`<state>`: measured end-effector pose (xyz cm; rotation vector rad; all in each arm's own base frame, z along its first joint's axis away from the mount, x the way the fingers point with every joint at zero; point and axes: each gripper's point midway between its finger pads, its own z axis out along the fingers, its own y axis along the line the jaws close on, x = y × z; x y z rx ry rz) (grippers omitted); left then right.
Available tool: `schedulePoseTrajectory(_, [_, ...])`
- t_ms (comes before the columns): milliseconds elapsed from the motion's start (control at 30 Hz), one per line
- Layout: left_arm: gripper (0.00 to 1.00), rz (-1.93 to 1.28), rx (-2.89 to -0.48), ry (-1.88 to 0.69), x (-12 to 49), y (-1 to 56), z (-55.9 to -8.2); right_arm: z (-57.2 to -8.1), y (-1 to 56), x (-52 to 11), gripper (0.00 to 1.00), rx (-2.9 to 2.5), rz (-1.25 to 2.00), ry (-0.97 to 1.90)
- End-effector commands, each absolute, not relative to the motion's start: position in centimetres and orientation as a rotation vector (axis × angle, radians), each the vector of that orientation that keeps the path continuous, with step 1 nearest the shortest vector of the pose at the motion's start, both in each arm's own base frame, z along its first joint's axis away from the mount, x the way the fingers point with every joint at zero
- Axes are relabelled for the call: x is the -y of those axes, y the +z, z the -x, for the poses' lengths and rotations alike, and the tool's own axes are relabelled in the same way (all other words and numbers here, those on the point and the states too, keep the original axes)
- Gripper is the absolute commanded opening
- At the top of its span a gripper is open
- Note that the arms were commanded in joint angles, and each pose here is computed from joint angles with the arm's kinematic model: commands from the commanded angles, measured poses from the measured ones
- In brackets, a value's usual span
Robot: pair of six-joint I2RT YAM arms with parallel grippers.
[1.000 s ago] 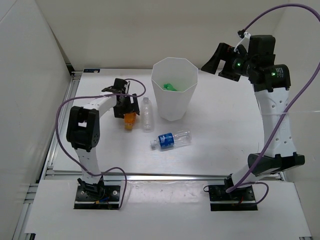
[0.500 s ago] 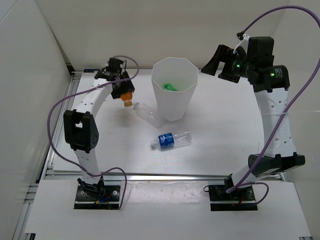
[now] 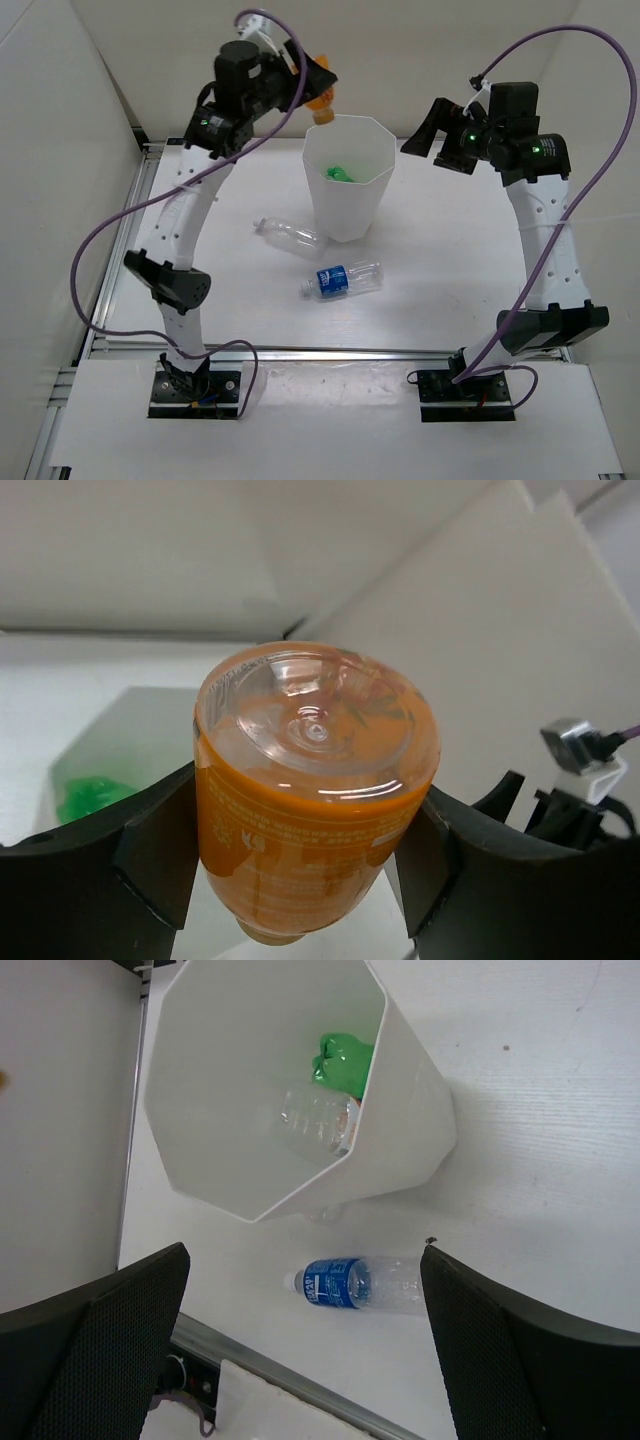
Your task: Put the plastic bottles in the bin
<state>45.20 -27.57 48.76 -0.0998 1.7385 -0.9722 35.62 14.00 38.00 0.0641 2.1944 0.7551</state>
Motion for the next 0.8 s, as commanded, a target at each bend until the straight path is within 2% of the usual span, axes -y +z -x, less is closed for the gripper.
schedulePoseTrajectory(0, [0.73,-0.032,-1.916,-1.068,33.1,42.3,-45.4,-34.8,39.8,-14.0,1.00,-2.123,-0.039,0.785])
schedulePoseTrajectory(33, [0.78,-0.061,-1.943,-1.075,34.3,40.9,-45.7,-35.0,39.4,-13.7,1.00,-2.133,-0.052,0.779])
schedulePoseTrajectory(67, [0.99,-0.089,-1.953,-1.101,35.2,40.5,-45.3,-34.8,39.6,-13.7,1.00,-2.123,-0.049,0.780])
schedulePoseTrajectory(200, [1.00,-0.065,-1.926,-1.024,34.4,41.2,-45.3,-34.6,39.5,-13.7,1.00,-2.123,-0.049,0.780])
schedulePoseTrajectory(233, [1.00,-0.046,-1.866,-0.983,32.8,43.9,-44.4,-34.6,39.5,-13.7,1.00,-2.123,-0.049,0.780])
schedulePoseTrajectory(333, [1.00,0.136,-1.797,-0.766,26.0,45.5,-46.0,-34.5,39.1,-13.2,1.00,-2.130,-0.067,0.765])
schedulePoseTrajectory(367, [1.00,0.228,-1.740,-0.756,23.2,48.0,-44.6,-34.3,39.4,-13.2,1.00,-2.121,-0.064,0.765])
schedulePoseTrajectory(400, [1.00,0.366,-1.704,-0.658,19.0,48.1,-45.2,-34.3,39.0,-13.2,1.00,-2.133,-0.068,0.764])
schedulePoseTrajectory(433, [1.00,0.452,-1.751,-0.597,17.1,45.2,-45.5,-34.1,38.9,-13.1,1.00,-2.133,-0.068,0.764])
schedulePoseTrajectory(500, [1.00,0.603,-1.708,-0.566,12.3,45.2,-44.0,-34.4,38.1,-12.8,1.00,-2.146,-0.083,0.759])
schedulePoseTrajectory(533, [1.00,0.640,-1.789,-0.550,11.6,41.3,-43.9,-34.3,38.7,-12.9,1.00,-2.128,-0.086,0.765])
schedulePoseTrajectory(600, [1.00,0.734,-1.838,-0.647,10.0,39.0,-42.4,-34.4,38.0,-13.0,1.00,-2.141,-0.084,0.775])
schedulePoseTrajectory(633, [1.00,0.814,-1.940,-0.653,9.7,34.0,-41.7,-34.4,38.0,-13.0,1.00,-2.142,-0.084,0.775])
schedulePoseTrajectory(733, [1.00,1.040,-2.042,-0.799,9.7,28.6,-39.3,-34.7,37.6,-13.3,1.00,-2.149,-0.091,0.793])
schedulePoseTrajectory(767, [1.00,1.106,-2.131,-0.831,10.3,25.1,-38.1,-34.7,37.6,-13.3,1.00,-2.149,-0.091,0.793])
